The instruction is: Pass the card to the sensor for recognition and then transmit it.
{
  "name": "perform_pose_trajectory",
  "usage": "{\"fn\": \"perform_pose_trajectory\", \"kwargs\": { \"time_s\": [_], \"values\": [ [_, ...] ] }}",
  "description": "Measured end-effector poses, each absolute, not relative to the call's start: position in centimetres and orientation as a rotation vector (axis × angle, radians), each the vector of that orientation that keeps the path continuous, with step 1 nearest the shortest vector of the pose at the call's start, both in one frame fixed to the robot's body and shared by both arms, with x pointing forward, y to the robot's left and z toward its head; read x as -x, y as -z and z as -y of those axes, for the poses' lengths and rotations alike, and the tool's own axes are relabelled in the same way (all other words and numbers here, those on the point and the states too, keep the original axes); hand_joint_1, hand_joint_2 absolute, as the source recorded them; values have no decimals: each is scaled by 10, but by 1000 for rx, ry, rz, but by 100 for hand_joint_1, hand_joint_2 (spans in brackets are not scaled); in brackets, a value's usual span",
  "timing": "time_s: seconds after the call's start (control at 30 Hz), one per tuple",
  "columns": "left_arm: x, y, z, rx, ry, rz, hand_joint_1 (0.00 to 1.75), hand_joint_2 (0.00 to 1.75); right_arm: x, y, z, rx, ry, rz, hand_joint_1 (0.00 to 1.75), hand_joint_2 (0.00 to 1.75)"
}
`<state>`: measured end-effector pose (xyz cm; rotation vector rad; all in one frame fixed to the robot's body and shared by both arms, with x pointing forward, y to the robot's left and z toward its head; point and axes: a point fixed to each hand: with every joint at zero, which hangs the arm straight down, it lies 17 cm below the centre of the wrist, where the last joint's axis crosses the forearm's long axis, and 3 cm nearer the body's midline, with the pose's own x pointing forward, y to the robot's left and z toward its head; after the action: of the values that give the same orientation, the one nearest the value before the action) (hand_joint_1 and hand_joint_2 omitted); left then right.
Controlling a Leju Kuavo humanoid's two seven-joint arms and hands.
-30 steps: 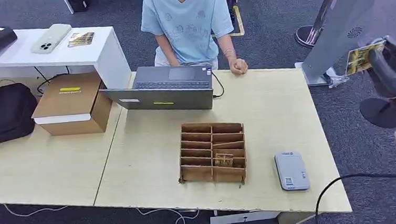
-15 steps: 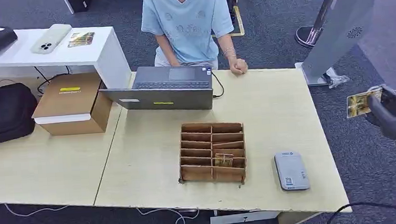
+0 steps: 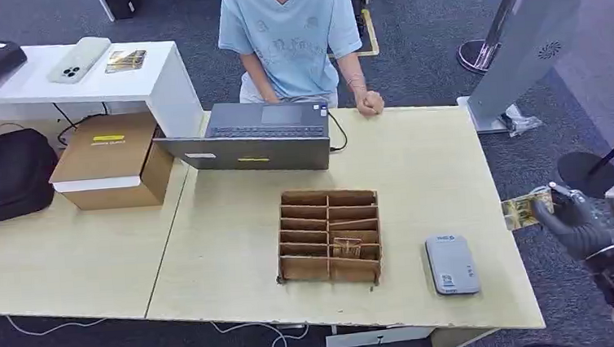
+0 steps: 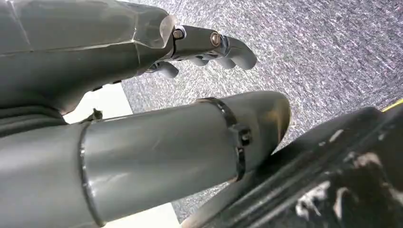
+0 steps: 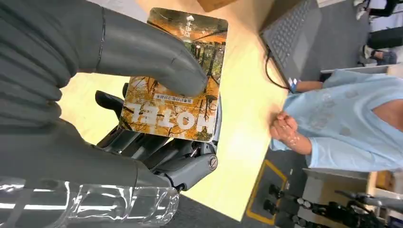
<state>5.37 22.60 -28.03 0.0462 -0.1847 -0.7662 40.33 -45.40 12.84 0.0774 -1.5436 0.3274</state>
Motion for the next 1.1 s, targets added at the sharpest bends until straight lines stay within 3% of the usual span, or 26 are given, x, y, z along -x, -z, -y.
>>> {"fn": "perform_pose_trajectory", "kwargs": {
  "time_s": [0.4,1.1],
  "values": [
    [-53,280,-225,-38,771,182,0,0,-412,-97,421,-114,-352,1494,175,175],
    [-51,280,-223,-23,771,176,0,0,-399,-55,420,-148,-283,1410,175,175]
  ]
}}
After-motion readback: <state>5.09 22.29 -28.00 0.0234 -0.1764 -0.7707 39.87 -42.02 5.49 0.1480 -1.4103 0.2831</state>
